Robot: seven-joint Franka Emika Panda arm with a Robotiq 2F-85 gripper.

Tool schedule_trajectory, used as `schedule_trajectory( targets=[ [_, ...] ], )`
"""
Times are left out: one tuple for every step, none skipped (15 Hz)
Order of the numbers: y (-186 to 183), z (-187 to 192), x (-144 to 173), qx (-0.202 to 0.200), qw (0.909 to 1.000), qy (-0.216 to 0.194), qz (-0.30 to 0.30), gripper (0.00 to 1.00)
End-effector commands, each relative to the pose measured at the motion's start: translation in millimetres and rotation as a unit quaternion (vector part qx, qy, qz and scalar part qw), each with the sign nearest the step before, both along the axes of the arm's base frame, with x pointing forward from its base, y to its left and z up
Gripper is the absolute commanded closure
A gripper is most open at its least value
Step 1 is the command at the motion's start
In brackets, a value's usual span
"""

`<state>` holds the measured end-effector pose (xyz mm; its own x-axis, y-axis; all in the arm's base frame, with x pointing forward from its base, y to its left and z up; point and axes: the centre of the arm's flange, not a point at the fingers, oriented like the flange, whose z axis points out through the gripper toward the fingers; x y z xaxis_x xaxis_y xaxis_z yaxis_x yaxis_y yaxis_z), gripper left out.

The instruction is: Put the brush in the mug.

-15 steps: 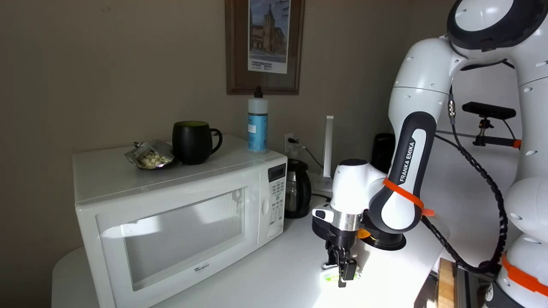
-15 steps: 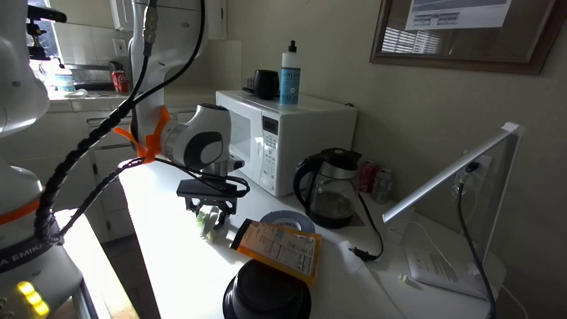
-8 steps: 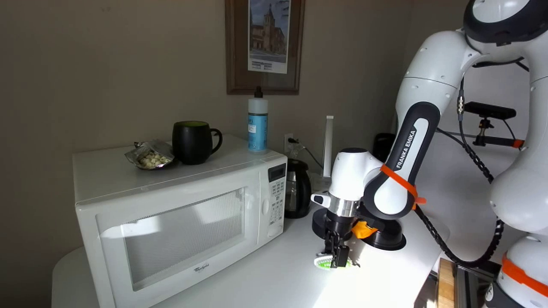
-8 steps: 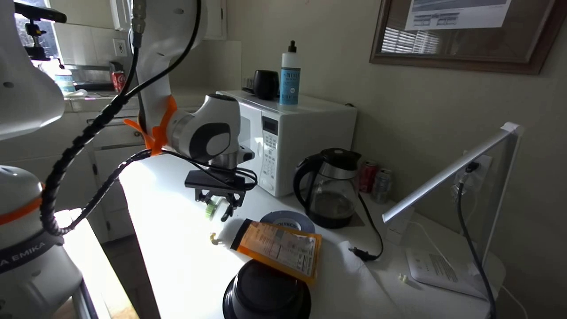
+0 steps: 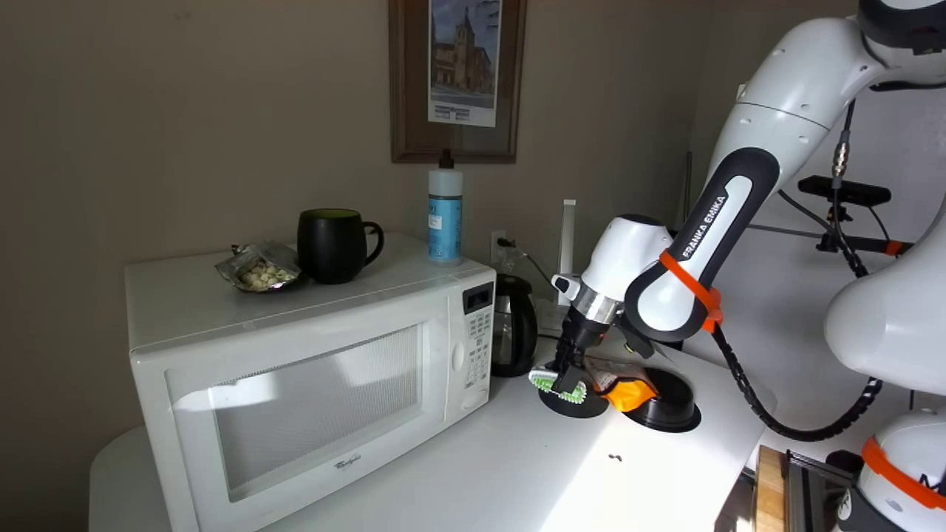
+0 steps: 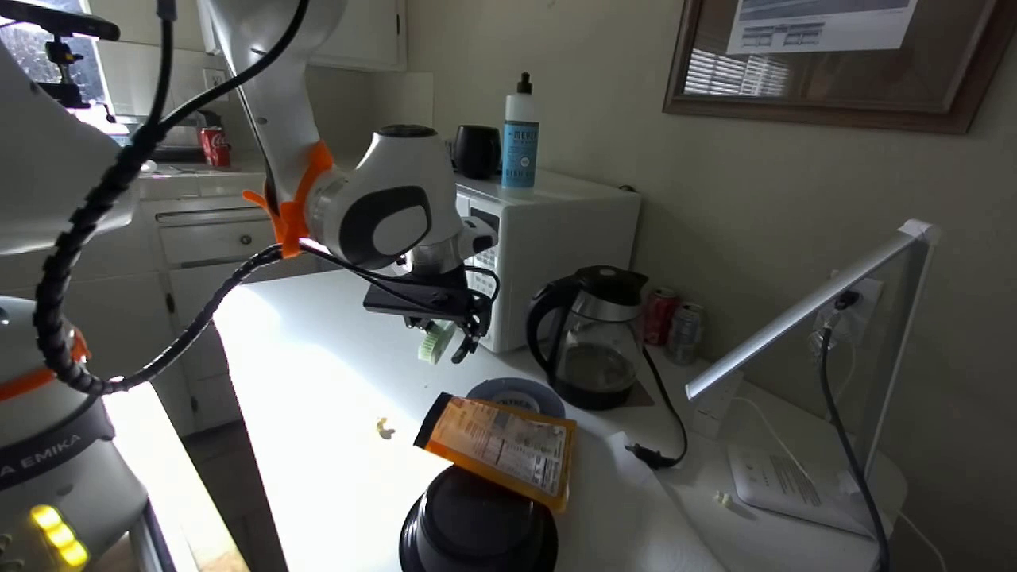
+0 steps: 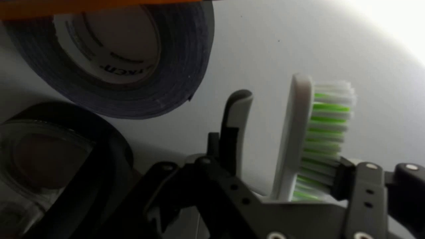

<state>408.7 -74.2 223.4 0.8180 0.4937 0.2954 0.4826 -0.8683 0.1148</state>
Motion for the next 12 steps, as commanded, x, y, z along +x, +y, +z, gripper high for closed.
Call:
schedule_trajectory(
  targets=[
    [-6,6,2,0.0,0.9998,-0.013,-0.012,0.38],
    [-12,11,4,-0.001,0.9995,-0.023,-0.022,0.38],
    [-16,14,5,-0.002,0.9993,-0.026,-0.027,0.38],
    [-17,14,6,-0.002,0.9992,-0.027,-0.03,0.38],
    [-17,14,6,-0.002,0.9992,-0.028,-0.03,0.38],
    [-17,15,6,-0.001,0.9992,-0.028,-0.031,0.63],
    [-19,19,10,0.001,0.9983,-0.035,-0.047,0.63],
    [-29,30,14,-0.008,0.996,-0.047,-0.075,0.63],
    [-42,43,15,-0.022,0.9932,-0.055,-0.1,0.63],
    [-57,56,15,-0.037,0.99,-0.065,-0.12,0.63],
    [-72,68,16,-0.048,0.9866,-0.075,-0.137,0.63],
    [-85,79,16,-0.061,0.9825,-0.086,-0.153,0.63]
  ],
)
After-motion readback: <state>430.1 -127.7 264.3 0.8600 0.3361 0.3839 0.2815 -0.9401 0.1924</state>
